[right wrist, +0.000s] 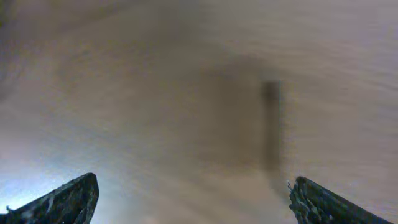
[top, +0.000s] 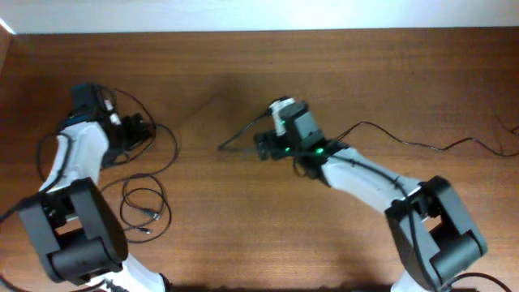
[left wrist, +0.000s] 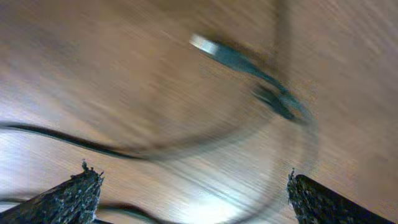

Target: Untangle cables

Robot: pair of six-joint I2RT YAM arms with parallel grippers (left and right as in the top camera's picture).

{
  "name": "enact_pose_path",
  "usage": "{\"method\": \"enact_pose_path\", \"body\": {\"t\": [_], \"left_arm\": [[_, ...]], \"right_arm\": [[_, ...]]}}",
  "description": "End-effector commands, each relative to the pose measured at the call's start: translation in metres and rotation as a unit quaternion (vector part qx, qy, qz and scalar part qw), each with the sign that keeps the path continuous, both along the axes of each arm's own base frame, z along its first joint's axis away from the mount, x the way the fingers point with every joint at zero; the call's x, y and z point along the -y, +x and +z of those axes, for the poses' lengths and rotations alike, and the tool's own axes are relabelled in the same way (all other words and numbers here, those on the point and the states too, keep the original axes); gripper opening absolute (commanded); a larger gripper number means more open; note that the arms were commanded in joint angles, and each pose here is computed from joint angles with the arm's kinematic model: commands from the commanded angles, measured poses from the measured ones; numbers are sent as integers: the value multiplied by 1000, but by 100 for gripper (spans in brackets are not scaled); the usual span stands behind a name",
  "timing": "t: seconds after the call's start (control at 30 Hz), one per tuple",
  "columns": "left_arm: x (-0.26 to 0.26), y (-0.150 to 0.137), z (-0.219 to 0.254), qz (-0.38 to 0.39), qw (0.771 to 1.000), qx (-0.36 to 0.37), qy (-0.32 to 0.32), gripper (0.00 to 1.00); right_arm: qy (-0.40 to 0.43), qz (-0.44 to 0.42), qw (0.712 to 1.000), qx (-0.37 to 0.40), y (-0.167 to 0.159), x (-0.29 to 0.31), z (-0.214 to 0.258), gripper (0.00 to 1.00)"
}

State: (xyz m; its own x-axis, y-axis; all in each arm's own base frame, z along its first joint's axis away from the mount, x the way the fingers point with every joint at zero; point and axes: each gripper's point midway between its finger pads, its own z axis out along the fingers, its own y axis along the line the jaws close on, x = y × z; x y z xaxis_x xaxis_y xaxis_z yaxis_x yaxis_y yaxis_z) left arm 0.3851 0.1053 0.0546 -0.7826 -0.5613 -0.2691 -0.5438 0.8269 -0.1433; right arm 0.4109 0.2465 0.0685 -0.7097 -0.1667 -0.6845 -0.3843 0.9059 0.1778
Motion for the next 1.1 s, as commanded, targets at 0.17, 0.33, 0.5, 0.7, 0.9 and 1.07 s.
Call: {"method": "enact_pose_path", "body": {"t": [0.17,0.33,0.5,0.7,0.9,1.07], "left_arm": [[120,0,-8,15,999,-32,-25,99],[121,0,-9,97,995,-29,-27,99],[97,1,-20,122,991,-31,37,99],[87,15,-52,135,990,-30,41,93],[76,19,-51,144,987,-19,68,61],[76,15,-55,143,987,-26,69,14]], "right_arm": [[-7,-116,993,-3,43,93,-5,99],[-13,-117,993,-14,39,96,-9,99],[-12,-117,993,-15,39,96,-9,100],[-14,-117,993,-18,37,96,-10,100],[-14,-117,993,-18,38,96,-10,95],[-14,-117,993,-18,38,96,-10,92]]}}
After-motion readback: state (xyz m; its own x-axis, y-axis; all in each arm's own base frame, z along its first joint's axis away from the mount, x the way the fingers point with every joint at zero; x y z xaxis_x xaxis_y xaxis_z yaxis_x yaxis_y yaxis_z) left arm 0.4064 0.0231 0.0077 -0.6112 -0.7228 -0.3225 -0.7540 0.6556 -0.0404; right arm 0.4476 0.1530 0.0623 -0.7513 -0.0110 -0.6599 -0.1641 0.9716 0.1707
